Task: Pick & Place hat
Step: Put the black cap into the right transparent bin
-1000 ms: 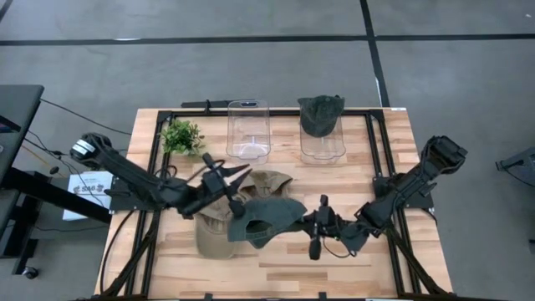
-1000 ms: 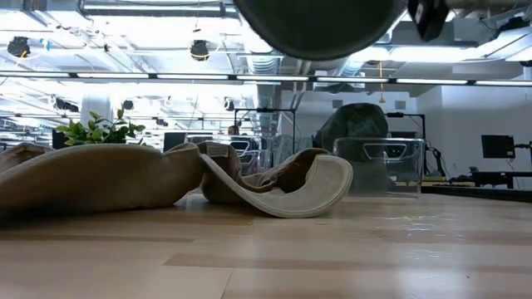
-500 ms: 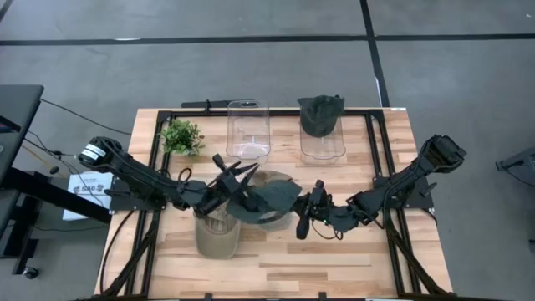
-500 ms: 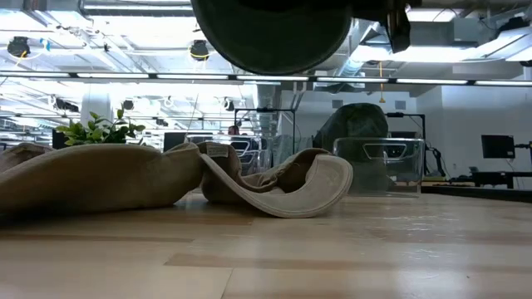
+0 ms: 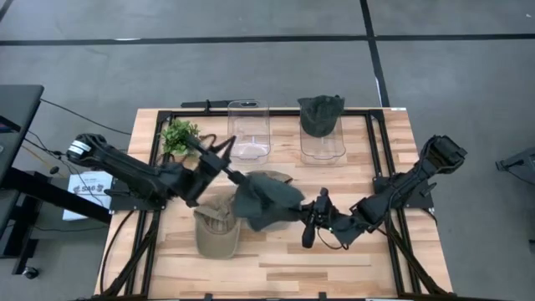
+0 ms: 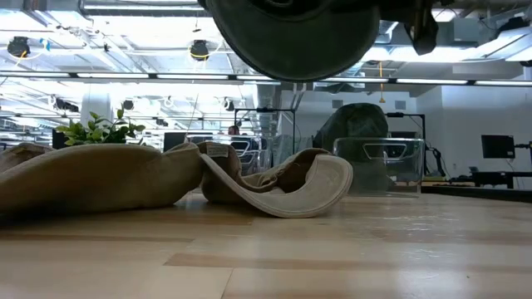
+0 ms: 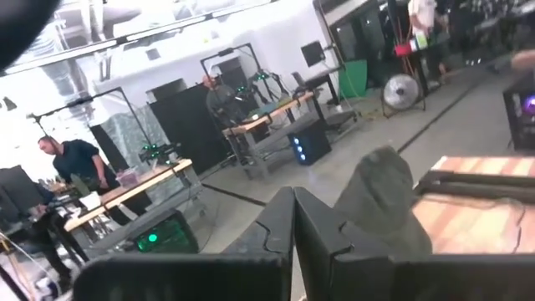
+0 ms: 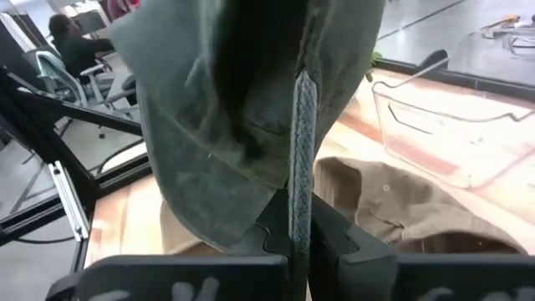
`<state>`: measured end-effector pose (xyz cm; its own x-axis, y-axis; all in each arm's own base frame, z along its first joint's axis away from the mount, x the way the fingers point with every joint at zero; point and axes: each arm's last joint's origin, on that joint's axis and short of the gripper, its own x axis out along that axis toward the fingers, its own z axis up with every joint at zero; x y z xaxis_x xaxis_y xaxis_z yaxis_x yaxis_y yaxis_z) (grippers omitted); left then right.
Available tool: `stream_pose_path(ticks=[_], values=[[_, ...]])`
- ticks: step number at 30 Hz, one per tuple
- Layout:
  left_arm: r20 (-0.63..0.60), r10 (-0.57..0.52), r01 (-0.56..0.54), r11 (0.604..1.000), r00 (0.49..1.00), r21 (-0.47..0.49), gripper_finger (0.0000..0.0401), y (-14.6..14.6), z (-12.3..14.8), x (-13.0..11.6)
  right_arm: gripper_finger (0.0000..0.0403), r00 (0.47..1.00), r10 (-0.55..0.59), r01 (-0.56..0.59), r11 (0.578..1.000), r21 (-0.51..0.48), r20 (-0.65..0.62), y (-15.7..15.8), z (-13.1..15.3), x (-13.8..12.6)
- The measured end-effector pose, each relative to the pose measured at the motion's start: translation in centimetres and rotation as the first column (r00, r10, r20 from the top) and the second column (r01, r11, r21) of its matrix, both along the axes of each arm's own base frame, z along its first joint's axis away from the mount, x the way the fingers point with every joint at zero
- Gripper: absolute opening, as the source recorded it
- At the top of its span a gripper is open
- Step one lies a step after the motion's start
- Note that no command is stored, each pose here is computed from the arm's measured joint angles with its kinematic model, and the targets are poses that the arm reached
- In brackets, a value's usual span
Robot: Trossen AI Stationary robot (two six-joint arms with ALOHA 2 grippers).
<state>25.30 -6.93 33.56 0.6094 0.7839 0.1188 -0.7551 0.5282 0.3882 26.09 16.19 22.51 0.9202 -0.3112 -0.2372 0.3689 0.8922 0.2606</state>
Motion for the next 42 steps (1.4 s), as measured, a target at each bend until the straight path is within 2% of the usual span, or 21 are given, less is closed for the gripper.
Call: stream_pose_path(ticks=[4, 7, 10, 13, 16, 18, 26, 34, 37, 42], values=[[0.078, -0.031, 0.034, 0.999, 0.996, -0.036, 0.0006, 0.1, 1.0, -0.9, 0.0002, 1.000, -0.023, 0.023, 1.000, -0.009, -0.007, 0.0, -0.2, -0.2], [0.166, -0.152, 0.163, 0.985, 0.974, -0.055, 0.0006, -0.8, 1.2, -1.1, 0.0002, 0.999, -0.034, 0.034, 0.999, -0.011, -0.003, 0.0, -0.1, -0.1], [0.213, -0.327, 0.342, 0.939, 0.921, -0.036, 0.0006, -2.3, 0.9, -0.8, 0.0002, 0.998, -0.057, 0.057, 0.998, -0.019, 0.002, -0.3, -0.1, 0.0], [0.200, -0.462, 0.472, 0.882, 0.864, 0.000, 0.0006, -3.6, 0.1, -0.1, 0.0002, 0.998, -0.062, 0.062, 0.998, -0.019, 0.009, -0.5, 0.0, 0.1], [0.144, -0.570, 0.568, 0.821, 0.809, 0.059, 0.0006, -4.2, -0.7, 0.7, 0.0002, 0.998, -0.066, 0.066, 0.998, -0.011, 0.020, -0.6, 0.1, 0.3], [0.077, -0.606, 0.598, 0.795, 0.792, 0.103, 0.0006, -4.3, -1.4, 1.4, 0.0002, 0.997, -0.065, 0.066, 0.998, -0.004, 0.029, -0.6, 0.2, 0.3], [-0.086, -0.523, 0.530, 0.830, 0.848, 0.176, 0.0006, -3.2, -3.0, 4.9, 0.0002, 0.998, -0.052, 0.052, 0.999, -0.007, 0.044, -0.5, 0.5, 0.4], [-0.145, -0.415, 0.439, 0.860, 0.898, 0.259, 0.0006, -1.6, -2.1, 8.1, 0.0002, 1.000, -0.010, 0.011, 1.000, -0.028, 0.029, 0.3, -0.2, 0.5], [-0.163, -0.343, 0.376, 0.889, 0.925, 0.262, 0.0006, -0.7, -2.1, 8.6, 0.0002, 0.999, 0.012, -0.011, 0.999, -0.039, 0.039, 1.0, -0.9, 0.9], [-0.138, -0.328, 0.353, 0.903, 0.935, 0.244, 0.0006, 0.4, -2.1, 8.9, 0.0002, 1.000, 0.005, -0.003, 0.998, -0.059, 0.030, 1.3, -2.2, 1.5]])
